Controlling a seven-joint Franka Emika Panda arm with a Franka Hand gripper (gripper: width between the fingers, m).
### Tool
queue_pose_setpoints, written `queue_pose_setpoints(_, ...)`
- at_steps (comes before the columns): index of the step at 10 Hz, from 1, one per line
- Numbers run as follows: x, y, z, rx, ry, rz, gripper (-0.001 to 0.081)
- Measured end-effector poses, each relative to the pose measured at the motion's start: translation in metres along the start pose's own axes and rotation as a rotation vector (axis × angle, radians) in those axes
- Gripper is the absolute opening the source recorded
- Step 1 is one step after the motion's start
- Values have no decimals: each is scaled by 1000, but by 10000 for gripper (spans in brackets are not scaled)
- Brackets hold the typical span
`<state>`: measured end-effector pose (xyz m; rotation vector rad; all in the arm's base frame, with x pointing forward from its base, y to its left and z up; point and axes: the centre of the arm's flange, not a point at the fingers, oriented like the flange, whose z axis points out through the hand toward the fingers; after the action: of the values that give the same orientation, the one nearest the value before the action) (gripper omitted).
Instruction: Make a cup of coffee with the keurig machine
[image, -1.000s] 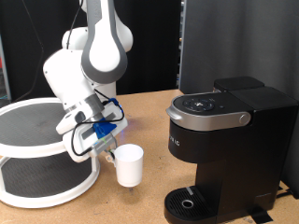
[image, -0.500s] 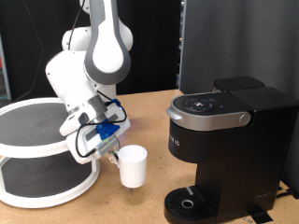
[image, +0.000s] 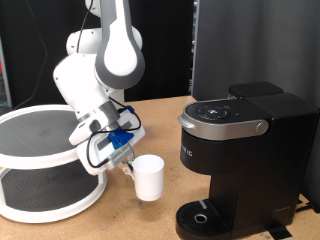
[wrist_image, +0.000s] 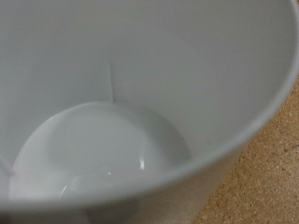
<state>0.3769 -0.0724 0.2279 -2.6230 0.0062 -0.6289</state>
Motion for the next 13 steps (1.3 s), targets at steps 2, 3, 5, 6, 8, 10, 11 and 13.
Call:
queue_pose_setpoints(2, 8, -6, 6, 3, 14, 8, 72)
queue_pose_setpoints(3, 13, -9, 10, 5, 20, 11, 72)
queue_pose_setpoints(5, 20, -14, 20, 7, 20, 9, 72)
queue_pose_setpoints(6, 22, -17, 25, 8, 18, 3, 72)
queue_pose_setpoints(8, 24, -23, 35, 13, 18, -12, 72)
queue_pose_setpoints(10, 28, -32, 44, 24, 21, -14, 72)
queue_pose_setpoints(11, 30, -39, 48, 32, 26, -15, 72)
queue_pose_setpoints(13, 34, -49, 55, 42, 28, -21, 72)
